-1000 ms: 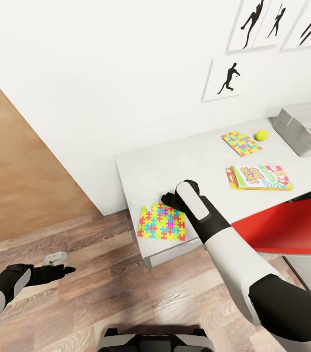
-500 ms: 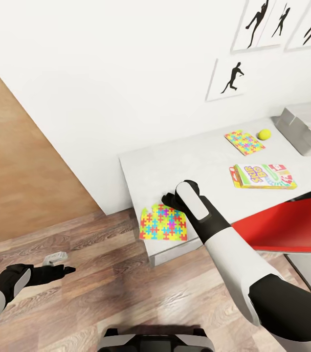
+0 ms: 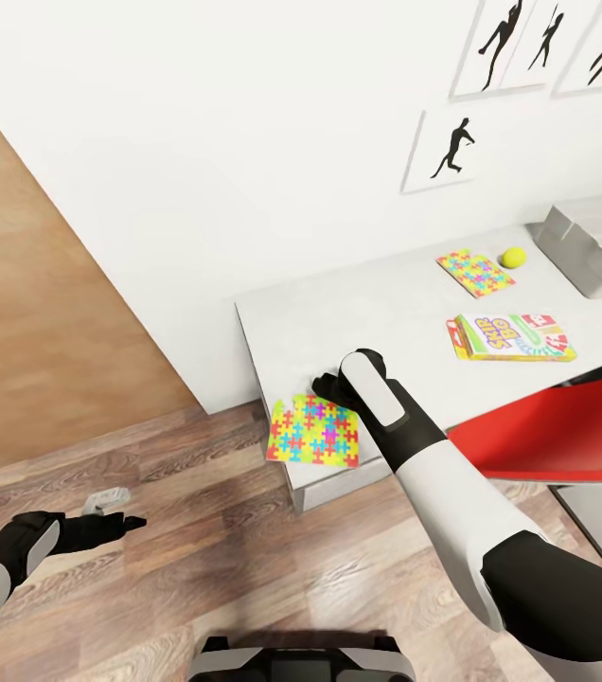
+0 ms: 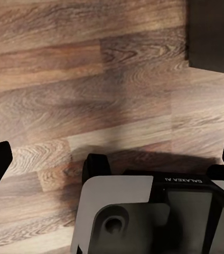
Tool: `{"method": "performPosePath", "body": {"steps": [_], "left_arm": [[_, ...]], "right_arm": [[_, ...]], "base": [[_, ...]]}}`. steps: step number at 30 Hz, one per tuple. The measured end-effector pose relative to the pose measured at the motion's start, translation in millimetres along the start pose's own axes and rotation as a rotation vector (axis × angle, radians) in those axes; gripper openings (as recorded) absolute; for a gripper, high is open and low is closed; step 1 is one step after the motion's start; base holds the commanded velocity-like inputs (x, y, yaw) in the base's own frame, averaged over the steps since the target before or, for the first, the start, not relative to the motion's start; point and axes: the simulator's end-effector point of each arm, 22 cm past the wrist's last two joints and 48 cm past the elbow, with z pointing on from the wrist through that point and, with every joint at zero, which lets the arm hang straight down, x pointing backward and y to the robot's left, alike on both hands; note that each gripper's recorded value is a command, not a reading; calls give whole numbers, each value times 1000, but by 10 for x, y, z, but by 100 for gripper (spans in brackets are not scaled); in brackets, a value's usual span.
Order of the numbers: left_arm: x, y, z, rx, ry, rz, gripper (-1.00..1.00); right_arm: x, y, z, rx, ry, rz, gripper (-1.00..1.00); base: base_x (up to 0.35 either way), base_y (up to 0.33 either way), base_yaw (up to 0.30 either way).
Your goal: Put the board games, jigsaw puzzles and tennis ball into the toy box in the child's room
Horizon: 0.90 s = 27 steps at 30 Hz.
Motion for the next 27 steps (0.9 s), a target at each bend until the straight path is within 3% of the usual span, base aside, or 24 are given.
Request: {"method": "performPosePath", "body": {"steps": [27], "left_arm": [[0, 2, 0, -1, 0, 0, 100]], "right_arm": [[-1, -12, 2, 5, -1, -5, 100]], "base": [[-24, 31, 0]]}}
